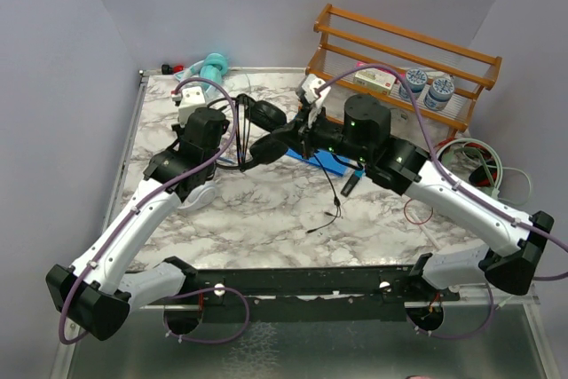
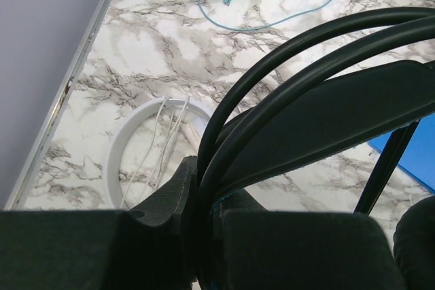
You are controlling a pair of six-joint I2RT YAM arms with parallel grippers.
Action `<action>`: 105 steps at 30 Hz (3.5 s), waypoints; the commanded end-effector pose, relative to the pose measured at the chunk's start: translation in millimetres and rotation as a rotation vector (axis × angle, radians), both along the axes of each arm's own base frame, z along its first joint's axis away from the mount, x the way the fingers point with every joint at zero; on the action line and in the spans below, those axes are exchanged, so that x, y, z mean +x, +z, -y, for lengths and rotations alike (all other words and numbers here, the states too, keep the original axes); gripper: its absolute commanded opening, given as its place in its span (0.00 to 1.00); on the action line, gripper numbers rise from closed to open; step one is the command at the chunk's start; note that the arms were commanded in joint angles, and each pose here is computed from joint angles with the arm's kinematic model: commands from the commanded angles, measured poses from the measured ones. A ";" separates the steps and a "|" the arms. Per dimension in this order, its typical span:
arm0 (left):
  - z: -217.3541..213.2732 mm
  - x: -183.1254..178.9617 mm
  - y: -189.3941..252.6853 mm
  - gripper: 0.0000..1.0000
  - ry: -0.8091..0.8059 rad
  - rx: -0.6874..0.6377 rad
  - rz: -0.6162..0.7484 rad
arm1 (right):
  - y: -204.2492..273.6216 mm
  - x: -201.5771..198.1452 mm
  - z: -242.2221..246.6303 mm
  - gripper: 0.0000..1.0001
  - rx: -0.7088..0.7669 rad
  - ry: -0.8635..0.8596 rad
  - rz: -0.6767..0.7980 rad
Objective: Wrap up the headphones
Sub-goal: Wrap the headphones cable around the headphones.
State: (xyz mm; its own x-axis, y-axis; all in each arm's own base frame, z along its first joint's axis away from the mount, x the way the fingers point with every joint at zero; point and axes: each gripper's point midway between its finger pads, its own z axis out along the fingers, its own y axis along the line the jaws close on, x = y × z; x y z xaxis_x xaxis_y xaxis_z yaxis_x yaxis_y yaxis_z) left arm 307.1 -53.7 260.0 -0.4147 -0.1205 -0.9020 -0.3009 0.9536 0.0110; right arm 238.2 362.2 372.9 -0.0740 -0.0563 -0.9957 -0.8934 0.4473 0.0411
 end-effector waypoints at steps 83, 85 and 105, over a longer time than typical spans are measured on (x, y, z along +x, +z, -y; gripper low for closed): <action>140.1 -59.7 151.6 0.00 -0.726 -0.564 0.011 | -128.4 33.2 23.1 0.58 0.148 0.209 -0.022; 140.3 -59.8 153.9 0.00 -0.725 -0.571 0.015 | -130.8 33.0 23.1 0.58 0.145 0.211 -0.017; 131.2 -45.0 168.1 0.00 -0.578 -0.644 0.059 | -155.1 -23.0 17.5 0.09 0.279 0.382 -0.129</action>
